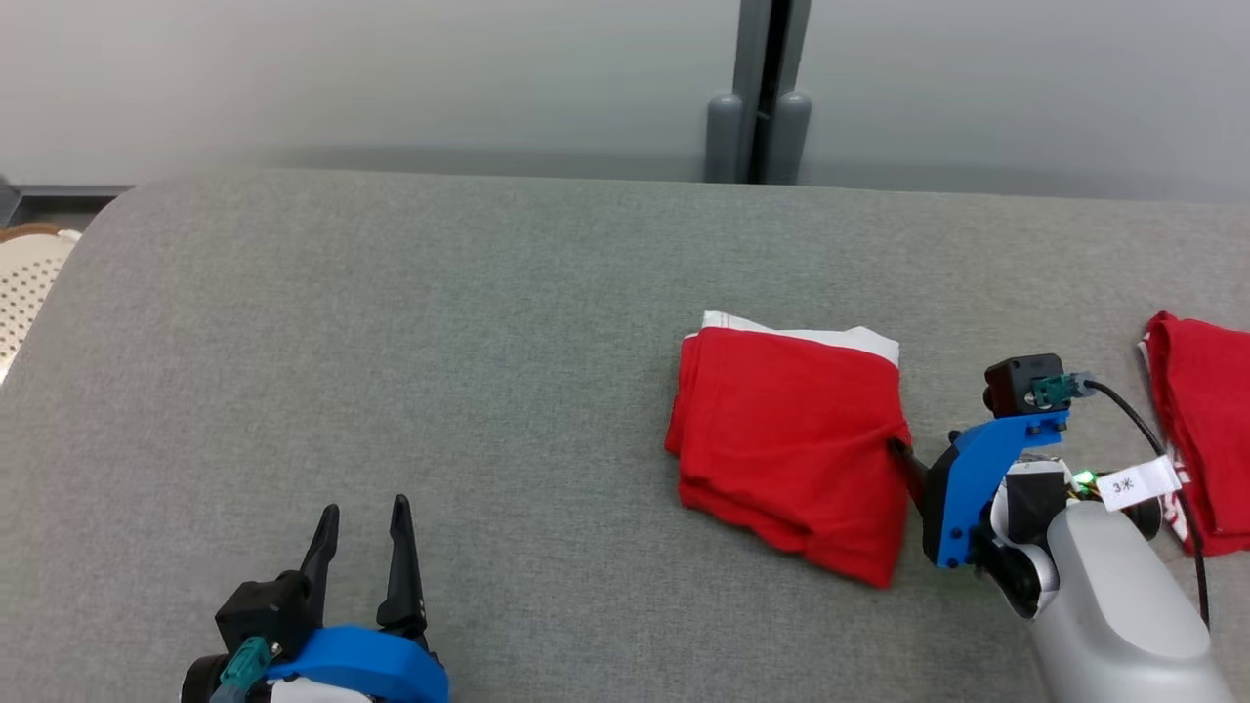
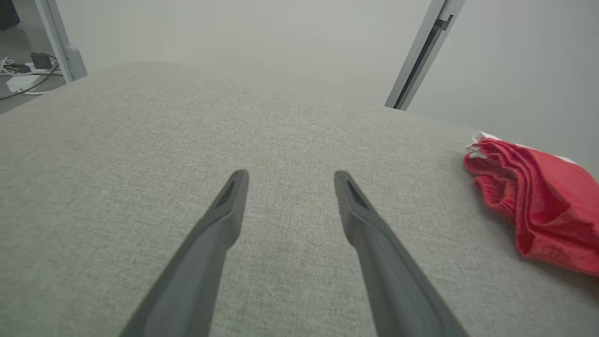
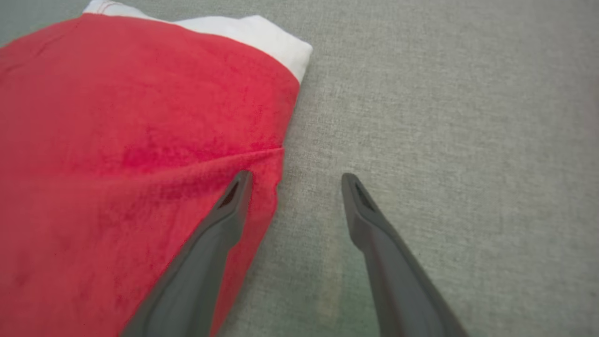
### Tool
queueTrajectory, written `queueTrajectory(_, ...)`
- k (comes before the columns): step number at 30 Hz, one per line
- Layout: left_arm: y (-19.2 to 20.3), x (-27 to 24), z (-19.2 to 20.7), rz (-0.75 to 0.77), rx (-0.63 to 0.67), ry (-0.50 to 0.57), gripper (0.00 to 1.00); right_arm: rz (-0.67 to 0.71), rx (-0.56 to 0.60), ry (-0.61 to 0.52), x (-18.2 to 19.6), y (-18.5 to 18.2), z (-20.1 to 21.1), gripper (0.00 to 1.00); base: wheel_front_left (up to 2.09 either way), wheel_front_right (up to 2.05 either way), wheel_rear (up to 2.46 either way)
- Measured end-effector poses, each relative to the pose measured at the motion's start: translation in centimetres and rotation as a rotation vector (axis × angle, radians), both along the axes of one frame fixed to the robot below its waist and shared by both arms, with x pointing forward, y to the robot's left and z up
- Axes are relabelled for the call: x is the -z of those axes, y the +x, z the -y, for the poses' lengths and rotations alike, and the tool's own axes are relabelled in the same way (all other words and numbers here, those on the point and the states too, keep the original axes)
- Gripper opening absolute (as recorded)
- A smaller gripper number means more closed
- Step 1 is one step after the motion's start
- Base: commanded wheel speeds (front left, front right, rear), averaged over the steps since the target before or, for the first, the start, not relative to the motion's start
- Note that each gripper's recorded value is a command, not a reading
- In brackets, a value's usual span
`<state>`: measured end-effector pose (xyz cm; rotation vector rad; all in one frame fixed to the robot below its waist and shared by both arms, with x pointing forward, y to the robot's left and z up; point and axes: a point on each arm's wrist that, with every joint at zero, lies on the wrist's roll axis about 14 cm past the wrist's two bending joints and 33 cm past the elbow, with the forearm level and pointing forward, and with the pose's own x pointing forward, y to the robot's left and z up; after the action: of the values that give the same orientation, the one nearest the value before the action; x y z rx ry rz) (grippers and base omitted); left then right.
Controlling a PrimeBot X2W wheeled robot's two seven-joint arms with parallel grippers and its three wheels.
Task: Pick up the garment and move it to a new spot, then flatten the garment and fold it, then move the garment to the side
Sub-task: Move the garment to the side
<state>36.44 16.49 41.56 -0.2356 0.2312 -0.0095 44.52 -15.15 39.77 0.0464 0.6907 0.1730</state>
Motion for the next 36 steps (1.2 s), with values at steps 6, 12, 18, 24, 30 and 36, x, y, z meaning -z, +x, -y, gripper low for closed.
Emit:
queueTrajectory(6, -0.3, 0.8, -1.6, -0.024, -0.049, 0.006, 1.0, -0.119, -0.063, 0.055, 2.1, 0.2, -2.7, 0.91, 0.0, 0.0, 0.0)
queueTrajectory(12, 0.2, 0.9, -1.1, -0.024, -0.029, 0.013, 1.0, -0.108, -0.09, 0.07, 2.1, 0.6, -3.4, 0.0, 0.0, 0.0, 0.0)
queueTrajectory(18, 2.0, 0.9, 2.1, -0.009, 0.072, -0.003, 1.0, -0.014, -0.08, 0.024, 0.7, 1.3, -1.0, 0.0, 0.0, 0.0, 0.0)
queueTrajectory(24, 4.0, 1.9, 7.8, -0.019, 0.242, -0.033, 1.0, 0.031, -0.013, -0.069, -0.2, -0.2, 4.9, 0.0, 0.0, 0.0, 0.0)
queueTrajectory(30, 5.9, 2.6, 14.5, -0.016, 0.447, -0.056, 1.0, 0.06, 0.132, -0.151, -1.9, -3.3, 12.3, 0.0, 0.0, 0.0, 0.0)
queueTrajectory(36, 6.5, 2.6, 19.2, -0.012, 0.592, -0.068, 1.0, 0.072, 0.241, -0.168, -2.7, -6.4, 15.7, 0.0, 0.0, 0.0, 0.0)
